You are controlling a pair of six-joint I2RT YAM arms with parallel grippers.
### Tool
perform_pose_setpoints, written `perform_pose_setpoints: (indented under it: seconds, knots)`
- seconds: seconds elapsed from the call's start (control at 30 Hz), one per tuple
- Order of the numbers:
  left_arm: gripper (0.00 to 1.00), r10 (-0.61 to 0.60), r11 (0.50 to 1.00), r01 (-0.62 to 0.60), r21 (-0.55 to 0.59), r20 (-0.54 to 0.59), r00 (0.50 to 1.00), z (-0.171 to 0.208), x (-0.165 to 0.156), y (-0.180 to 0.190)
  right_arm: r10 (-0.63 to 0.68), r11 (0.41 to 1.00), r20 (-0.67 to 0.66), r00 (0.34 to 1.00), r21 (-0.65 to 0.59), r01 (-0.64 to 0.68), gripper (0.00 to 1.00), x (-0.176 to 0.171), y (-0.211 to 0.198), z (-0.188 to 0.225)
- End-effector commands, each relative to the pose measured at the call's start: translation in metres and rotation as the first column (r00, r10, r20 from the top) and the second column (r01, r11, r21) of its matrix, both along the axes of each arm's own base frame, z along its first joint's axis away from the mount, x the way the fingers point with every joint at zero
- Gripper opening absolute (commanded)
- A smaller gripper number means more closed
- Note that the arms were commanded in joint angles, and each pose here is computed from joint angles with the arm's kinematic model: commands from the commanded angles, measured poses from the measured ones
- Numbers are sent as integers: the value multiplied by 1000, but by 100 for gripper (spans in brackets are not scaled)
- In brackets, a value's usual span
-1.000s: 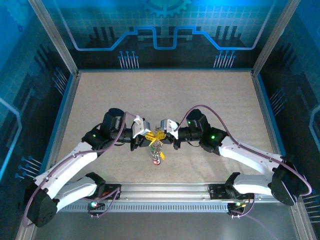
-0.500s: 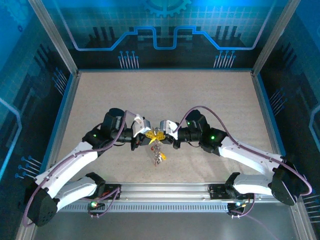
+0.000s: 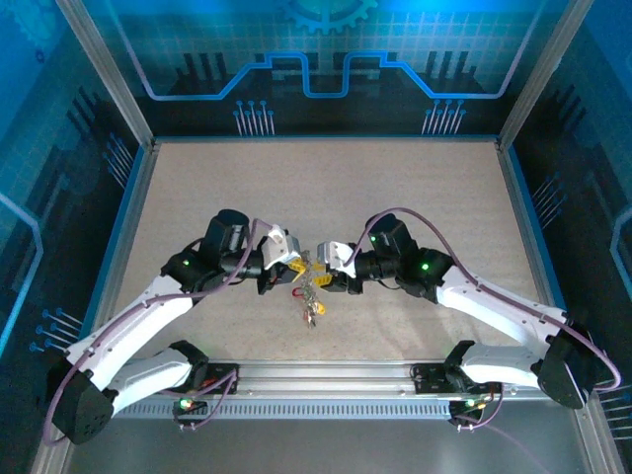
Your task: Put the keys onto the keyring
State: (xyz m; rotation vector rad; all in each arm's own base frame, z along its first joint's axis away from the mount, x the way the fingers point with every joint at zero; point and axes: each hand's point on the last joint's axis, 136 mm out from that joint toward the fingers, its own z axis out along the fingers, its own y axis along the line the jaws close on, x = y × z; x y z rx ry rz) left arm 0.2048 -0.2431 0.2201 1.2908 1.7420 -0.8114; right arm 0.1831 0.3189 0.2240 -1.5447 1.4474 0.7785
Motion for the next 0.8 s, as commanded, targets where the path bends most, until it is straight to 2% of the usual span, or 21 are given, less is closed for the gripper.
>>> perform_pose_setpoints:
  seconds: [0.0,0.37,0.77]
  knots:
    - [0,-46,999,45,12,68,997,16,-1,-4,3,1000,12,1000,1,-3,28,4,-1,14]
    - [0,-96,995,93,38,74,993,15,-4,-9,-36,999,18,999,25,35,30,14,-13,24]
    - [0,-121,993,120,18,68,990,20,-8,-13,35,999,-40,999,-6,-35,33,4,1,11]
